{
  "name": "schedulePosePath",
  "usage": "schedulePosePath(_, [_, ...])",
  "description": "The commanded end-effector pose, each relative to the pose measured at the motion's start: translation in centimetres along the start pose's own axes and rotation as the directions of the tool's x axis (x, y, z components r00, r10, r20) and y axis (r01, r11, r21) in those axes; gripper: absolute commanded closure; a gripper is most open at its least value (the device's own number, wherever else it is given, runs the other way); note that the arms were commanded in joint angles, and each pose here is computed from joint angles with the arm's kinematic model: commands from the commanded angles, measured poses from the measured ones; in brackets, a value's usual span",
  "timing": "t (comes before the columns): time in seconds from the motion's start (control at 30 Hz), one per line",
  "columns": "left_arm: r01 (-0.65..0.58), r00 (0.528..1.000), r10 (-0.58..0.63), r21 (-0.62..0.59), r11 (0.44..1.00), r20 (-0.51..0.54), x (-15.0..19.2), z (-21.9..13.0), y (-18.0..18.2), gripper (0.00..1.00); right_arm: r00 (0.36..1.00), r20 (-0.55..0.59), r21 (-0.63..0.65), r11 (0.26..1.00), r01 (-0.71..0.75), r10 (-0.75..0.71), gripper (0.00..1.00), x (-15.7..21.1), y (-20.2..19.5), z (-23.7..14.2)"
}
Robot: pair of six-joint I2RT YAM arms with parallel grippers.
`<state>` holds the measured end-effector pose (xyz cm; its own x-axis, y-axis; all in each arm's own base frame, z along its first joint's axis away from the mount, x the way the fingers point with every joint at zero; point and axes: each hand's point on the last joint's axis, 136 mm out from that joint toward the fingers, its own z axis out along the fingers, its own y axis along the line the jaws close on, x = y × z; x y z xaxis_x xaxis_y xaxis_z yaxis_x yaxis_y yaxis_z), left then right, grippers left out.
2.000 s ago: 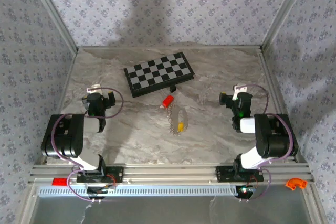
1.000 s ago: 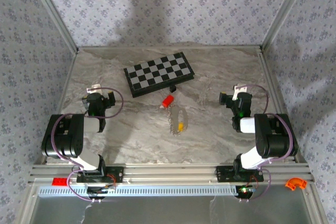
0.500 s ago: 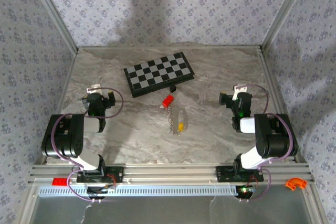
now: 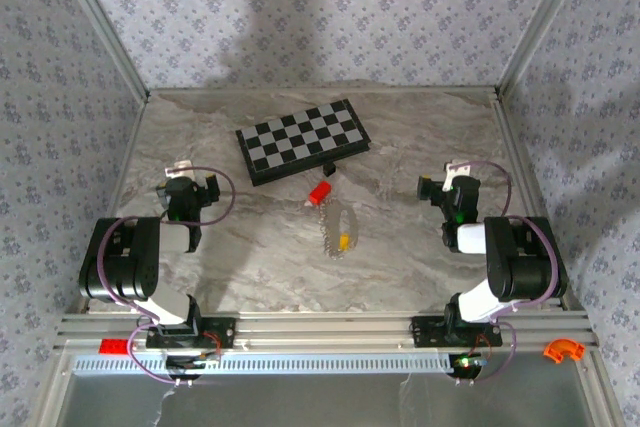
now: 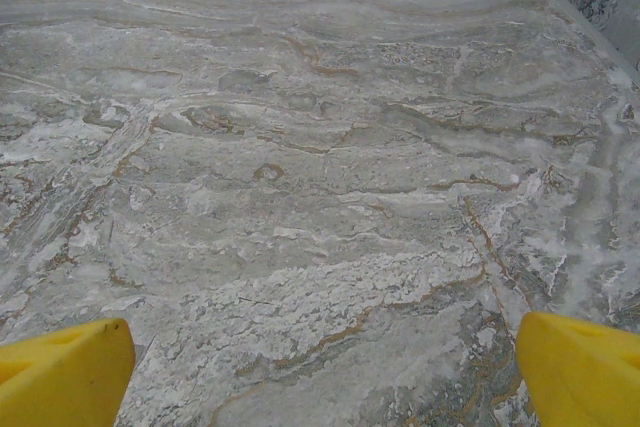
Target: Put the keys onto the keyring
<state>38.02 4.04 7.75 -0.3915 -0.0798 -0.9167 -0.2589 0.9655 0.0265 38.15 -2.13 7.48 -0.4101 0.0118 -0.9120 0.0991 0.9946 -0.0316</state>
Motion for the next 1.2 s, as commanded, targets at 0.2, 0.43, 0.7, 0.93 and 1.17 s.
schedulePosePath(0.2, [0.001, 0.999, -0.001, -0.003, 1.000, 0.054, -1.7, 0.2, -0.2, 0.00, 0.999, 0.041, 0.008, 1.000, 0.016, -0.016, 0.00, -1.4, -0.2, 0.4])
schedulePosePath(0.43, [-0.007, 0.999, 0.007, 0.010, 1.000, 0.045, -2.3, 0.2, -0.5, 0.00, 0.998, 0.064, 0.044, 0.999, 0.006, -0.009, 0.00, -2.2, -0.7, -0.4])
schedulePosePath(0.7, [-0.029, 0.999, 0.029, 0.006, 1.000, 0.031, -4.2, -1.8, -0.8, 0.00, 0.993, 0.087, 0.039, 0.997, 0.072, -0.075, 0.01, -5.0, 0.5, -2.8])
schedulePosePath(0.93, [-0.034, 0.999, 0.031, 0.104, 0.994, 0.032, -7.1, -6.2, -4.7, 0.00, 0.981, 0.007, 0.132, 0.973, -0.191, 0.191, 0.00, -7.0, -0.6, -6.4])
schedulePosePath(1.17, [0.094, 0.981, -0.015, 0.411, 0.907, -0.193, -6.5, -11.9, -12.1, 0.00, 0.956, -0.173, -0.092, 0.963, -0.254, 0.235, 0.00, -6.3, 3.8, -9.3])
